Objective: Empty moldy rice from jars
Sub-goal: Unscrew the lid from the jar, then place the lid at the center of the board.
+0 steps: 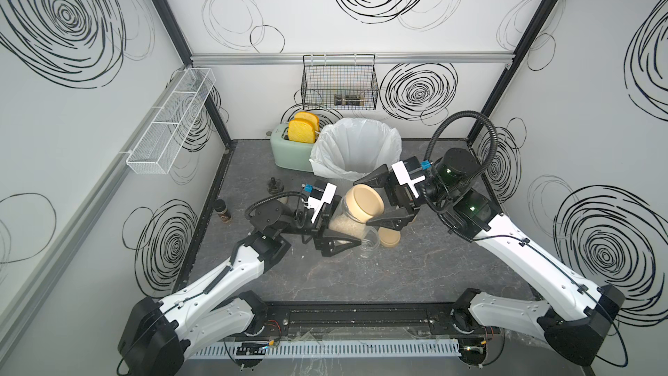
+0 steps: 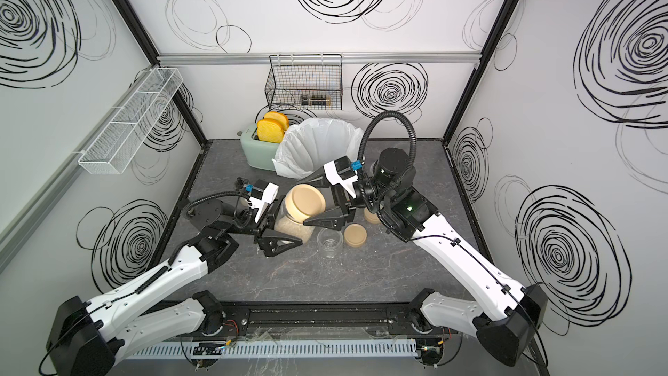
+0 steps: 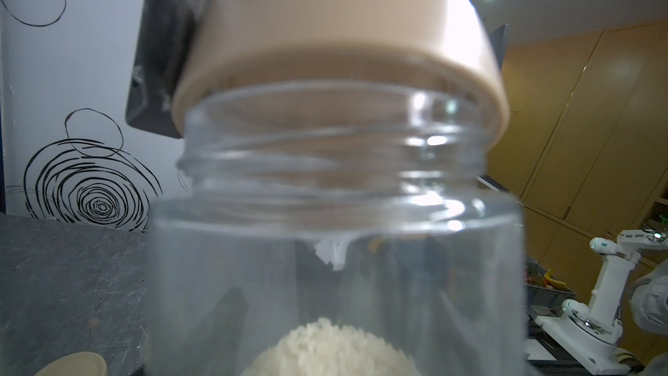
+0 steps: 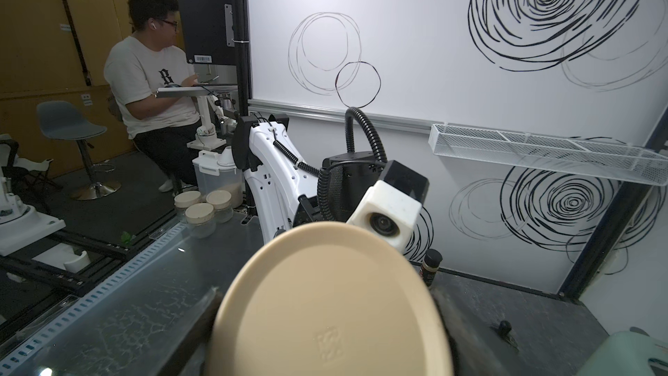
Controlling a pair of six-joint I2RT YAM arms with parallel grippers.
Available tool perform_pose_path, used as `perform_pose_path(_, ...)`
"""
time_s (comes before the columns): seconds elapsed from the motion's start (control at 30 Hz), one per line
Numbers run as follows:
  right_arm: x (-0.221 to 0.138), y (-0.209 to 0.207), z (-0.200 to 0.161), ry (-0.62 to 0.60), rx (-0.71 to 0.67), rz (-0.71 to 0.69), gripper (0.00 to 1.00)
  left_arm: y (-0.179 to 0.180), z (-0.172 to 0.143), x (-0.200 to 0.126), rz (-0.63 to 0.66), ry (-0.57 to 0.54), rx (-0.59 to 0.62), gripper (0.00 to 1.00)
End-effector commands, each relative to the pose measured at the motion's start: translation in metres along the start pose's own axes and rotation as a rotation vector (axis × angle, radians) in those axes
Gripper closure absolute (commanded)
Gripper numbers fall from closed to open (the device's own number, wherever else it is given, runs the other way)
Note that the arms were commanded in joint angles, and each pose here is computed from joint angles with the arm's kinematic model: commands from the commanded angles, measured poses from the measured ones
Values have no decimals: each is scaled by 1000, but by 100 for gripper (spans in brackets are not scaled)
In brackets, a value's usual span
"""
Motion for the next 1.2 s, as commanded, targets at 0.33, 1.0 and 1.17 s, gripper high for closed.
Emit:
perform_pose_path(0.33, -21, -8, 6, 14, -12, -141, 30, -32, 32, -11, -31, -142, 208, 23)
perform_pose_path(1.0, -149, -26, -92, 289, 189, -683, 30, -35, 39, -24, 13, -173, 236, 23)
perform_pose_path(1.17, -212, -23, -158, 417, 345, -966, 30, -36, 39, -27, 23, -175, 244, 22)
Point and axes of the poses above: each gripper's point midway between its finger pads, its own x axis out along the fingers, its own y axis along the line the jaws close on, z = x × y, the point moved 4 cm from there along -x, back along the fingers, and after that the axes turned 15 degrees about -x, right-handed, at the moved point
